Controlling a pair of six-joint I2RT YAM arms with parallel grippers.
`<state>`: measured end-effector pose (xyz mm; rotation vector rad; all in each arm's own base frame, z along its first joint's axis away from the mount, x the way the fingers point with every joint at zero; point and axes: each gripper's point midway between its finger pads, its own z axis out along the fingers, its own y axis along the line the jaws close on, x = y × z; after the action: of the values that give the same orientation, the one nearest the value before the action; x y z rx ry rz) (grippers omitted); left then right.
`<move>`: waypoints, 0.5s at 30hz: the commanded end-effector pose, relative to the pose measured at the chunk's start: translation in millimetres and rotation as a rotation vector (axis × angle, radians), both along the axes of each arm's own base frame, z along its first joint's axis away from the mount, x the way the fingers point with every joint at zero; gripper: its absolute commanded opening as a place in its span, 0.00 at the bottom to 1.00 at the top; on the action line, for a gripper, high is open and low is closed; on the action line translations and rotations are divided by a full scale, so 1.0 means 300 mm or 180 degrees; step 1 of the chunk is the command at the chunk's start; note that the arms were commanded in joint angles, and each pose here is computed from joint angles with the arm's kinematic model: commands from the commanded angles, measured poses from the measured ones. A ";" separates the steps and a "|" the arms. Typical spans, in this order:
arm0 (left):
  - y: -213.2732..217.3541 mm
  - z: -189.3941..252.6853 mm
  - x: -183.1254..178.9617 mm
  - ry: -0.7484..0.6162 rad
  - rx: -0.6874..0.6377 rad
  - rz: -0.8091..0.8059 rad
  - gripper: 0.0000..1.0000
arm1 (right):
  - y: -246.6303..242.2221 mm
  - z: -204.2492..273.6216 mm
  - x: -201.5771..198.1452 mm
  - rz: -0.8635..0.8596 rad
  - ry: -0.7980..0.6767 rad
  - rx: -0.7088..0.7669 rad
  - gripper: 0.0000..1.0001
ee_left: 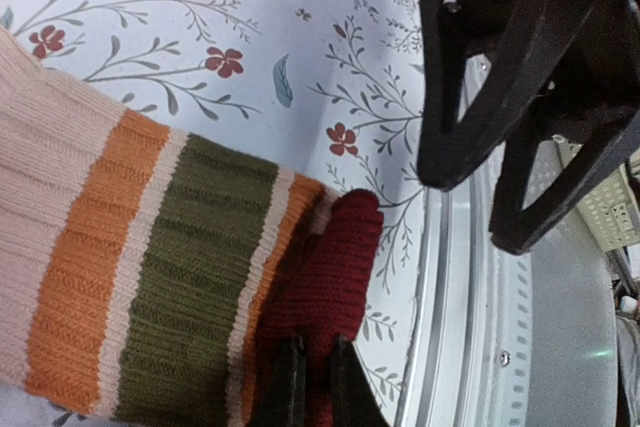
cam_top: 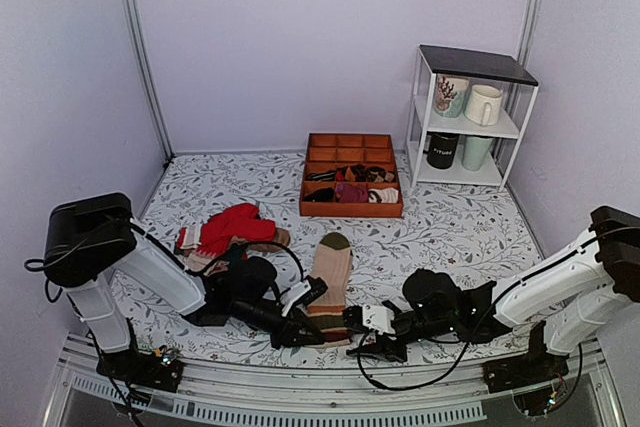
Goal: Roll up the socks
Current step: Roll a pair of socks at the center of the board.
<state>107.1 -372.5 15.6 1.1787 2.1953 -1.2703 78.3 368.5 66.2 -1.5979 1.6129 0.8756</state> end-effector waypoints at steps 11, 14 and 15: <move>0.208 -0.248 -0.067 0.0575 0.1040 0.0171 0.00 | 0.080 -0.060 0.040 0.0112 -0.0880 -0.0239 0.45; 0.211 -0.251 -0.067 0.0576 0.1045 0.0167 0.00 | 0.086 -0.076 0.036 0.0126 -0.0855 -0.0282 0.44; 0.211 -0.250 -0.067 0.0573 0.1042 0.0164 0.00 | 0.085 -0.086 0.036 0.0120 -0.0836 -0.0305 0.42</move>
<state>107.8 -372.3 15.1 1.1705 2.2127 -1.3121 87.3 388.7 47.3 -1.7224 1.4629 0.6182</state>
